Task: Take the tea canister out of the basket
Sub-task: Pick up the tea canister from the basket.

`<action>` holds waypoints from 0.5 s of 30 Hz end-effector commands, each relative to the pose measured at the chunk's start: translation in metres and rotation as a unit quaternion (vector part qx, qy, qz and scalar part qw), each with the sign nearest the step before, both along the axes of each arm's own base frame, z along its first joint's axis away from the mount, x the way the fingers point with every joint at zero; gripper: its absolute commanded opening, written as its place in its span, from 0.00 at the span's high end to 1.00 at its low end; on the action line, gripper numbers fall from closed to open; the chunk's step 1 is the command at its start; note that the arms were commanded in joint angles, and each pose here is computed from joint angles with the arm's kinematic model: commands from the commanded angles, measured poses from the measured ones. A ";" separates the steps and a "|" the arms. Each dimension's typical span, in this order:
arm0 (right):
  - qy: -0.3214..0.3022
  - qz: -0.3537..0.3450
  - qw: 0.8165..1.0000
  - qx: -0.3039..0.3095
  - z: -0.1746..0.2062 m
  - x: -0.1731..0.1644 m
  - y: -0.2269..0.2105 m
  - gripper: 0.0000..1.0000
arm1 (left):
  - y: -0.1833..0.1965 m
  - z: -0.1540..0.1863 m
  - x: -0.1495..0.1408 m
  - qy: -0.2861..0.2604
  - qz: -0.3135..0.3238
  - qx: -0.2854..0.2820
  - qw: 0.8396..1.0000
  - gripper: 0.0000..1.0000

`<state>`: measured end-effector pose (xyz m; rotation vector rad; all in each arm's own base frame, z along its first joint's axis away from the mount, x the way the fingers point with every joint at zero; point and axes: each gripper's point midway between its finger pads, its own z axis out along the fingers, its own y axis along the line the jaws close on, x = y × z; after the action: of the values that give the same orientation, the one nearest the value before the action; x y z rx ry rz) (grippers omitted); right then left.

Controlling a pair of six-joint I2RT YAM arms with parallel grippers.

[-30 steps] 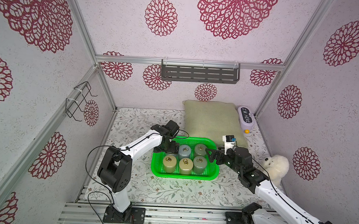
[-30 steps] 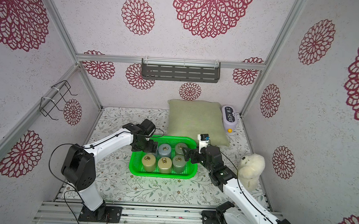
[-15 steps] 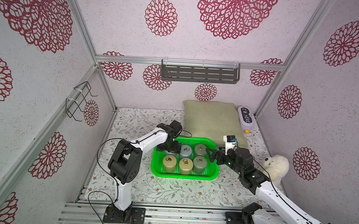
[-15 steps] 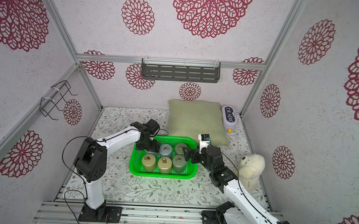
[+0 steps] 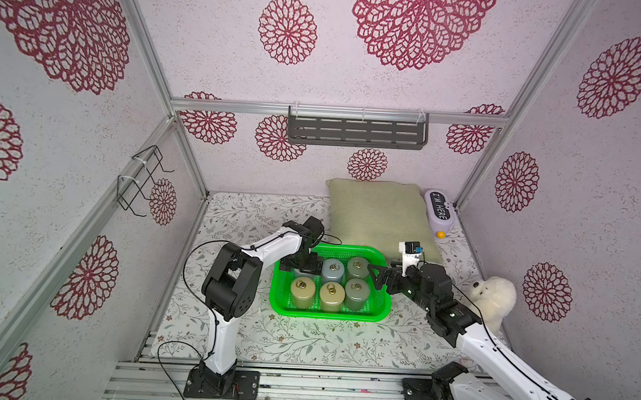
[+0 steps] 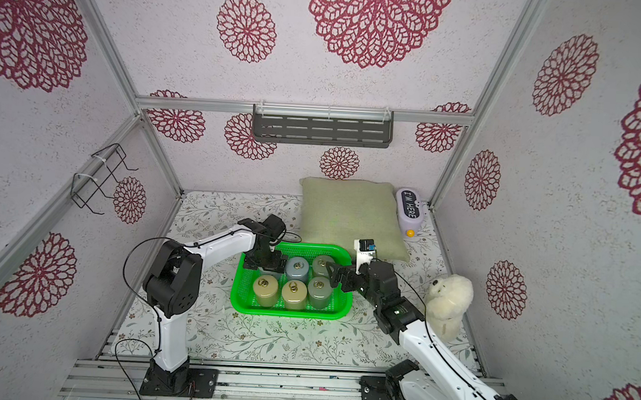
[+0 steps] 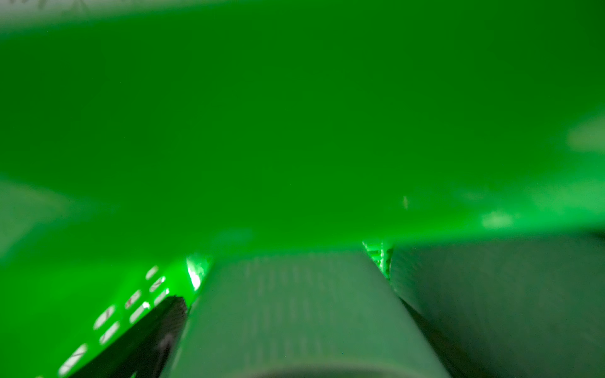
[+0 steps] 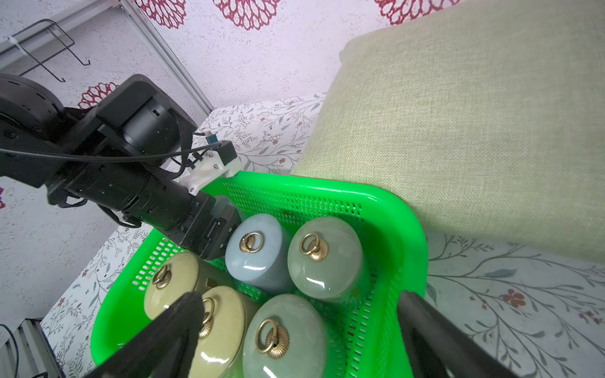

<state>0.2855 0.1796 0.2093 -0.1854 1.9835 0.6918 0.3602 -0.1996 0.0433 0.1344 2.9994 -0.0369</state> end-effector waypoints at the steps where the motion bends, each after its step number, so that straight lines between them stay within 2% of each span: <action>1: -0.008 -0.010 1.000 0.007 0.002 0.002 -0.002 0.01 | 0.001 -0.001 0.009 -0.005 0.001 0.000 1.000 0.05; 3: -0.007 -0.008 1.000 0.006 0.001 0.002 -0.001 0.01 | 0.000 0.002 0.011 -0.007 0.000 -0.002 1.000 0.05; 10: -0.005 -0.008 1.000 0.006 0.000 0.002 -0.001 0.01 | -0.002 0.011 0.011 -0.009 0.004 -0.005 1.000 0.23; 15: -0.005 -0.008 1.000 0.005 0.000 0.002 -0.001 0.01 | -0.003 0.034 0.009 -0.029 0.006 -0.010 1.000 0.26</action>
<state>0.2859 0.1798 0.2084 -0.1854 1.9862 0.6910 0.3635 -0.2003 0.0454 0.1315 3.0072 -0.0301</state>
